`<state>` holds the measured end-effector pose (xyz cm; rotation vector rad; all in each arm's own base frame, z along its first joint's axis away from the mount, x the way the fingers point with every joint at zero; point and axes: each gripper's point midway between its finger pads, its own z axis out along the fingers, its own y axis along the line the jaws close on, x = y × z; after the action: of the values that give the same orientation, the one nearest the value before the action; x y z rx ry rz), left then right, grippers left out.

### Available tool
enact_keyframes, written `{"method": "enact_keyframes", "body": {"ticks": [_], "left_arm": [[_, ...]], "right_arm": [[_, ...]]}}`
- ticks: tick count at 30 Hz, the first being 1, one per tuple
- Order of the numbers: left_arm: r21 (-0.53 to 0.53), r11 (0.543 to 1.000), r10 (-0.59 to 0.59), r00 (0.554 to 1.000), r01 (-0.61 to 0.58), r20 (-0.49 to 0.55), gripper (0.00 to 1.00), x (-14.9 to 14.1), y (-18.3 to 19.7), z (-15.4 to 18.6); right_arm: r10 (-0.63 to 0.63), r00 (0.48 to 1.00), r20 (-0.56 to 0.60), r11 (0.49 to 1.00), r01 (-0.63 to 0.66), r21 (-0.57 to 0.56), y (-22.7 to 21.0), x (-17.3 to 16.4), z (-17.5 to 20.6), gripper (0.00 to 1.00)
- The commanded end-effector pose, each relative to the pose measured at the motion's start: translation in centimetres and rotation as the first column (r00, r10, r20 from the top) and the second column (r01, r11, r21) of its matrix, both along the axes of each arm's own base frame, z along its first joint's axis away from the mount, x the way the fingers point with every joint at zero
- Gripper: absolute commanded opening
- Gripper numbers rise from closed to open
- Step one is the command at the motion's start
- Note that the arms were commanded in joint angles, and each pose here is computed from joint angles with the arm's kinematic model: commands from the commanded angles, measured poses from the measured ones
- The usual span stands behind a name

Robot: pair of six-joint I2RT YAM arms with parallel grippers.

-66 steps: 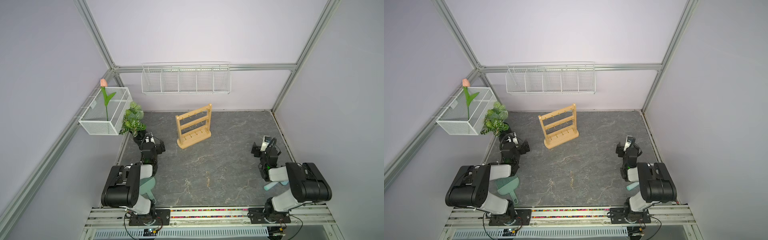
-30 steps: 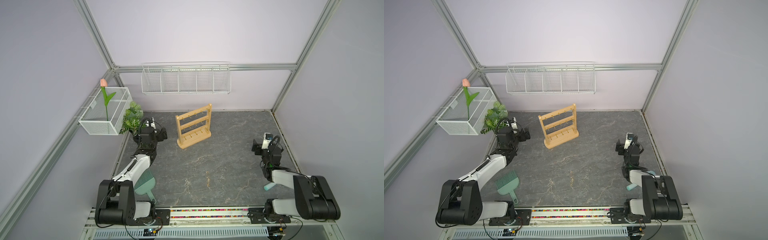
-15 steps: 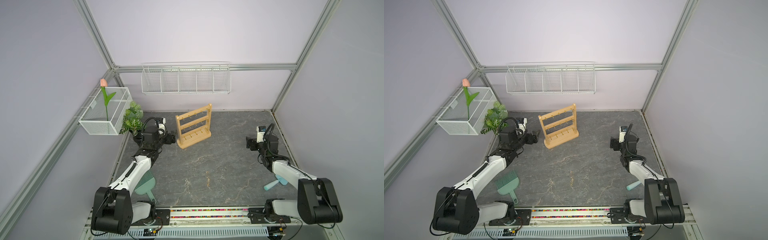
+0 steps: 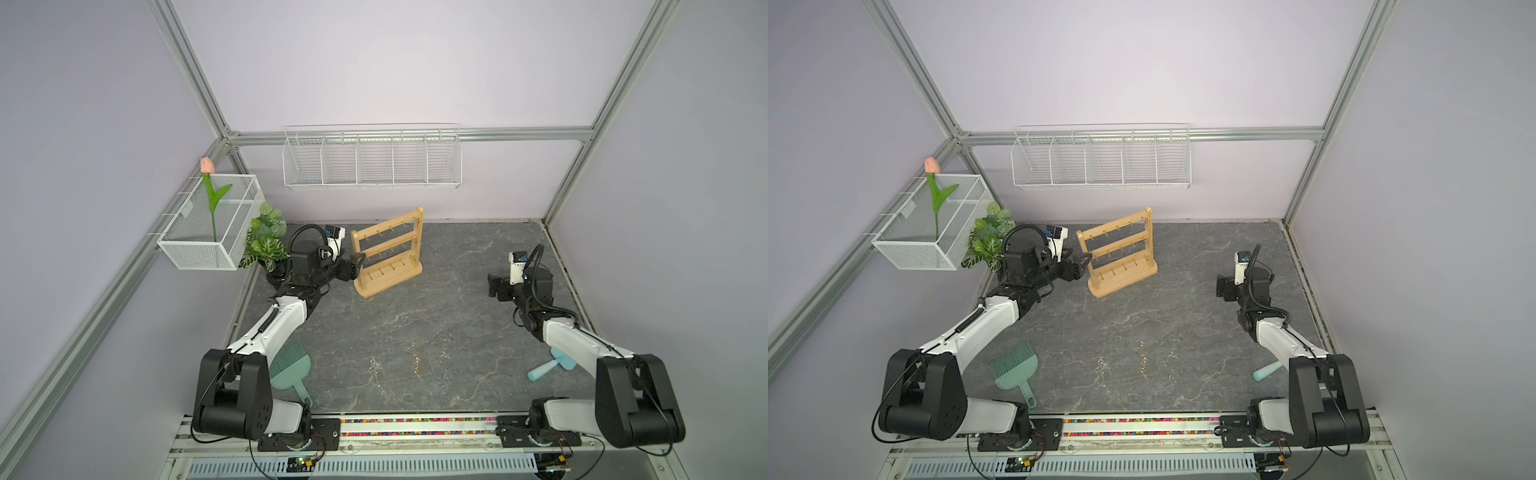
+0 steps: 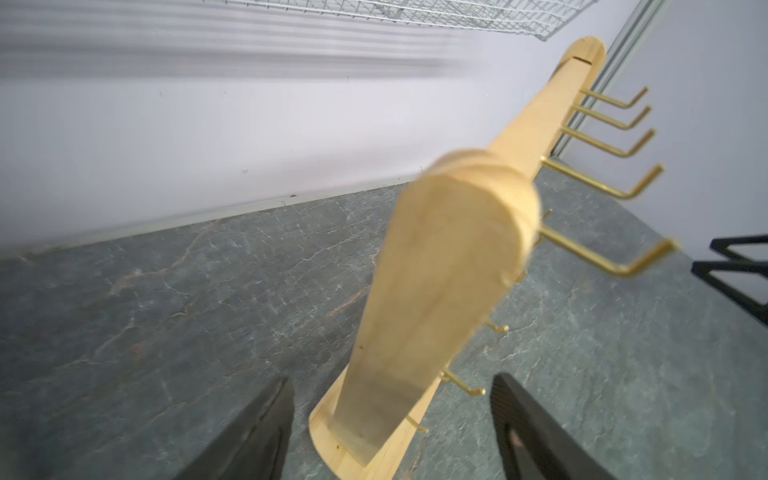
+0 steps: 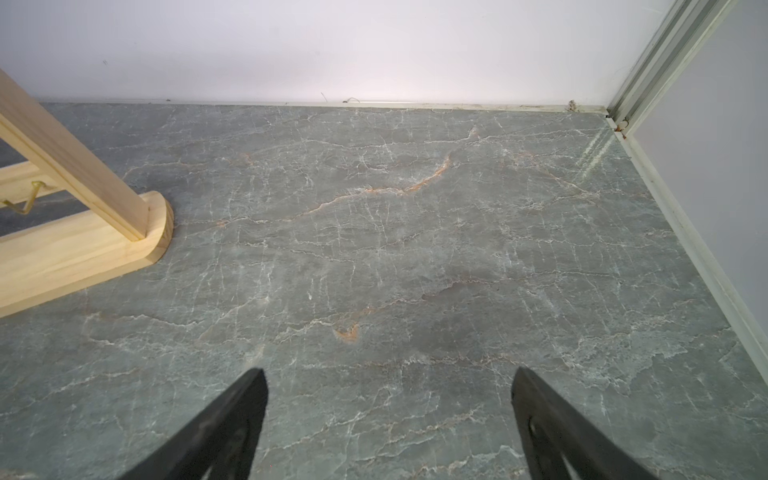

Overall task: Hang the necklace on the jewelry display stand
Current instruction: Move the stand to the center of the board.

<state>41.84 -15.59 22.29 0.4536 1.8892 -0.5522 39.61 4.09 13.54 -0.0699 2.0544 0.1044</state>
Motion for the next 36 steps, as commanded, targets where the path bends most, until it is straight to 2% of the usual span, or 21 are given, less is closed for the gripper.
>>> {"method": "enact_keyframes", "body": {"ticks": [1,10,14,24,36], "left_arm": [[0.007,0.999,-0.048,0.998,0.048,0.050,0.62,0.7,-0.8,1.4],[-0.001,0.994,-0.110,0.992,0.110,0.054,0.40,1.1,-1.8,1.1],[-0.007,0.992,-0.124,0.991,0.124,0.053,0.35,1.2,-2.0,1.0],[-0.019,0.984,-0.173,0.983,0.175,0.058,0.33,1.2,-3.2,0.6],[0.008,0.958,-0.288,0.955,0.288,0.076,0.32,0.2,-8.7,-0.2]], "right_arm": [[0.009,1.000,0.014,1.000,-0.010,0.013,0.5,0.6,0.6,0.96],[0.010,1.000,0.017,1.000,-0.010,0.004,0.4,0.8,0.5,0.97],[0.010,1.000,0.019,1.000,-0.010,0.002,0.4,0.8,0.6,0.97],[0.007,1.000,0.020,1.000,-0.007,-0.009,0.3,0.7,0.5,0.97],[0.000,1.000,0.021,1.000,0.001,-0.018,0.0,0.1,0.3,0.97]]}}
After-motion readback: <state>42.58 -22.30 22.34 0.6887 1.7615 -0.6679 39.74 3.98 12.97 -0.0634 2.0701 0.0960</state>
